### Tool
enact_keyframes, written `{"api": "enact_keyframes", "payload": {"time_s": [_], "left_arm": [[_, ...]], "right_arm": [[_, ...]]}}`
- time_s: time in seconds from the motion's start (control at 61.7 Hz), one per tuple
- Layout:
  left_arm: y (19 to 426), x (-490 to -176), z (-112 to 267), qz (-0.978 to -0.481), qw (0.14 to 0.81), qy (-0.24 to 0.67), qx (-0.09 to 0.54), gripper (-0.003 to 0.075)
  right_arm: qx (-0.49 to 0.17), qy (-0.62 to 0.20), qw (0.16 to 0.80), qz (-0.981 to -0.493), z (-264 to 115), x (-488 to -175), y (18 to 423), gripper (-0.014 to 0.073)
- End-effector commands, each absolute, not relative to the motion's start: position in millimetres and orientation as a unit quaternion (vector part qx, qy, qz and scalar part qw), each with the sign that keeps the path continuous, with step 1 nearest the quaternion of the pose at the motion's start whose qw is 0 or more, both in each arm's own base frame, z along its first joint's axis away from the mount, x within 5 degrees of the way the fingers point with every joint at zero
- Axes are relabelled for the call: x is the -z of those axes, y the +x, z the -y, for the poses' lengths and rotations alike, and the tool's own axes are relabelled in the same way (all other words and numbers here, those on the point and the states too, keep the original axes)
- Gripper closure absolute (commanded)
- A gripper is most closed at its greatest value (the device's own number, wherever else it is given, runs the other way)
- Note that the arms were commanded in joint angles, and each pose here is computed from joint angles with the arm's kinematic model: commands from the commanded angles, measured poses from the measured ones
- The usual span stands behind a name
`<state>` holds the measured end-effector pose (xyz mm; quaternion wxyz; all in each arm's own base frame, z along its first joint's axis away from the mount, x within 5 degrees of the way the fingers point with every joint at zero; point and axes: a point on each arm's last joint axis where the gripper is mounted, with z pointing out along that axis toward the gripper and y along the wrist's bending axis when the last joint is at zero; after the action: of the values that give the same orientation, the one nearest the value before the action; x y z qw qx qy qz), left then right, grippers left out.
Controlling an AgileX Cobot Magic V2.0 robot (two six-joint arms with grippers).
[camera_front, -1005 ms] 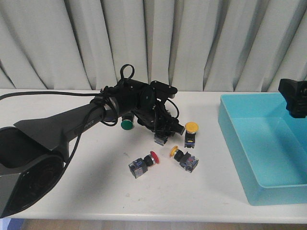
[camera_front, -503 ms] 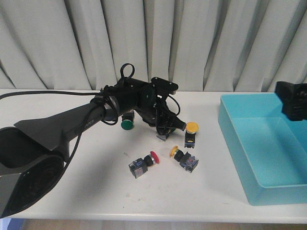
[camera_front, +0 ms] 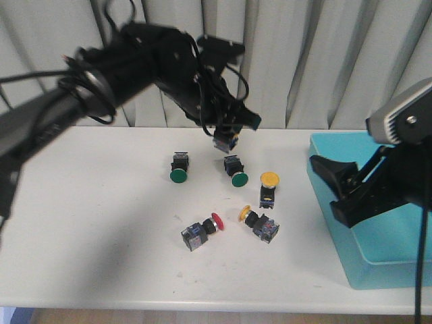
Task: Pick red and yellow buttons and place in box
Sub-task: 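Close the left gripper on the red button's body, then lift the red button with the left gripper toward the right gripper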
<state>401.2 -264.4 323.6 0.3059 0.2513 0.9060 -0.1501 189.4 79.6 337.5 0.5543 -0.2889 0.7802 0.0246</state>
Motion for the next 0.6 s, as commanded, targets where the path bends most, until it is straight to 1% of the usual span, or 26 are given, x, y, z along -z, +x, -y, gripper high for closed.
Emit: {"api": "enact_keyframes", "payload": {"time_s": [0.0, 0.097, 0.146, 0.243, 0.422, 0.584], "left_arm": [[371.5, -397.2, 253.3, -0.870, 0.375, 0.252, 0.198, 0.0727], [355.2, -417.1, 252.4, -0.851, 0.378, 0.277, 0.237, 0.0727], [347.5, -425.5, 254.0, -0.839, 0.377, 0.288, 0.266, 0.0727], [338.0, -434.4, 257.4, -0.822, 0.371, 0.301, 0.310, 0.0727], [335.5, -431.7, 263.0, -0.813, 0.356, 0.308, 0.342, 0.0727], [333.0, -426.7, 268.3, -0.804, 0.340, 0.311, 0.375, 0.0727]], "right_arm": [[-0.021, -0.290, 0.592, -0.752, -84.3, -349.6, 197.9, 0.0005], [-0.023, -0.287, 0.593, -0.752, -88.1, -345.0, 206.4, 0.0005], [-0.026, -0.285, 0.591, -0.754, -90.1, -341.6, 211.0, 0.0005], [-0.039, -0.274, 0.583, -0.764, -92.9, -336.1, 216.4, 0.0005], [-0.042, -0.279, 0.595, -0.753, -97.5, -337.3, 217.8, 0.0005], [-0.048, -0.328, 0.600, -0.728, -115.7, -337.2, 211.6, 0.0005]]}}
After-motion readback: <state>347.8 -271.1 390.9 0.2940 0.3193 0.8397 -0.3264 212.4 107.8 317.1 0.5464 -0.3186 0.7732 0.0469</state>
